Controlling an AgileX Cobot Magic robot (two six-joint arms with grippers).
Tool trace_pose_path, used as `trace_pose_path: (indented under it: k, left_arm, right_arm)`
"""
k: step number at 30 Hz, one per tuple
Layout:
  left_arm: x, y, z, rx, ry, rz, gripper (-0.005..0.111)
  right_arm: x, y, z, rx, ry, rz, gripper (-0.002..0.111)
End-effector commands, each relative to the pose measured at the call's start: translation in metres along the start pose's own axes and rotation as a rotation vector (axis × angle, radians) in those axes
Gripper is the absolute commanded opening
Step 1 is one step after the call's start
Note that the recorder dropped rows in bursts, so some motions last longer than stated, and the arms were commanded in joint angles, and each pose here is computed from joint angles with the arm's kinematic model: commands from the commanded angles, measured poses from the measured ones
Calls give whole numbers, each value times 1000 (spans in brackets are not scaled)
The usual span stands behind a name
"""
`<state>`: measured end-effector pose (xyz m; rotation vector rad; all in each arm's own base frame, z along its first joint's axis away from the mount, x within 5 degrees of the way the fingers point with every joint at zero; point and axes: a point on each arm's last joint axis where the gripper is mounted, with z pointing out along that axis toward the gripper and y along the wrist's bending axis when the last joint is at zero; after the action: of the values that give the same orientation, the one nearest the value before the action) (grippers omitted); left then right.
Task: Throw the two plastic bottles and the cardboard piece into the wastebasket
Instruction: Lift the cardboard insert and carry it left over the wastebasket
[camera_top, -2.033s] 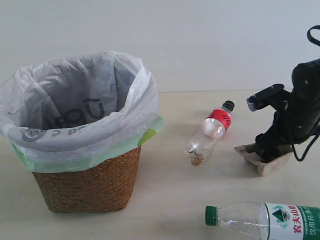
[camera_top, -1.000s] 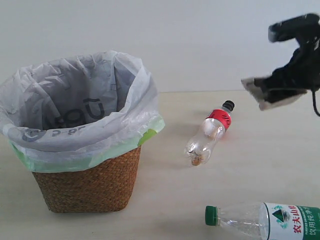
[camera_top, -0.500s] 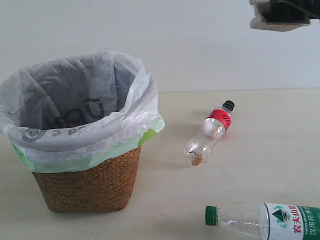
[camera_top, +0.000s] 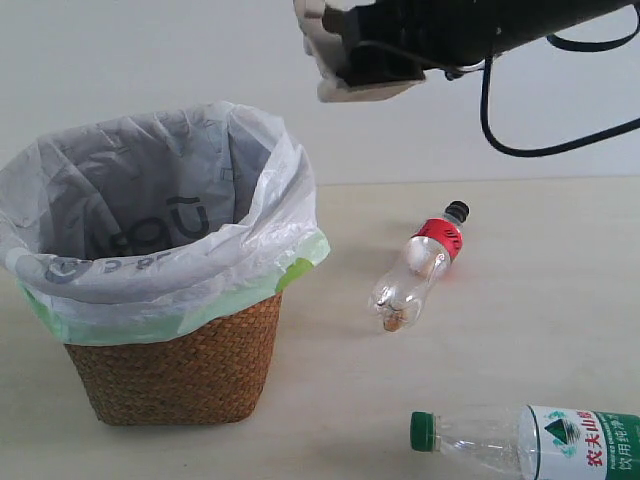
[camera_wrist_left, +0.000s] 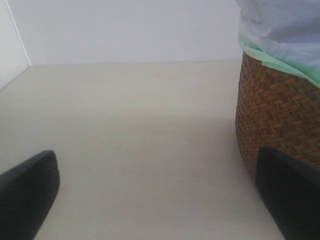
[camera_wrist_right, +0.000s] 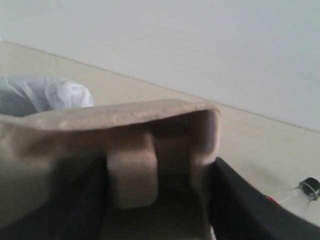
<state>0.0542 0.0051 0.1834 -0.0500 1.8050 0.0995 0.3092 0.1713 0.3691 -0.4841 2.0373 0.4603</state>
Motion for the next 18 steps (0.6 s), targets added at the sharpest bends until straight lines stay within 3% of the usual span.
trace_pose_path:
  k: [1, 7, 10, 14, 18]
  left_arm:
    - [-2, 0, -1, -4, -13, -10, 108]
    - [-2, 0, -1, -4, -13, -10, 108]
    - [-2, 0, -1, -4, -13, -10, 108]
    - [-2, 0, -1, -4, -13, -10, 108]
    - [-2, 0, -1, -4, -13, -10, 108]
  right_arm:
    - [-2, -11, -2, 124, 65, -77, 0]
    - [-13, -40, -25, 499, 135, -23, 0]
    - [-11, -45, -29, 576, 173, 11, 0]
    - [-5, -41, -22, 519, 208, 94, 0]
    - [2, -25, -8, 334, 251, 223, 0]
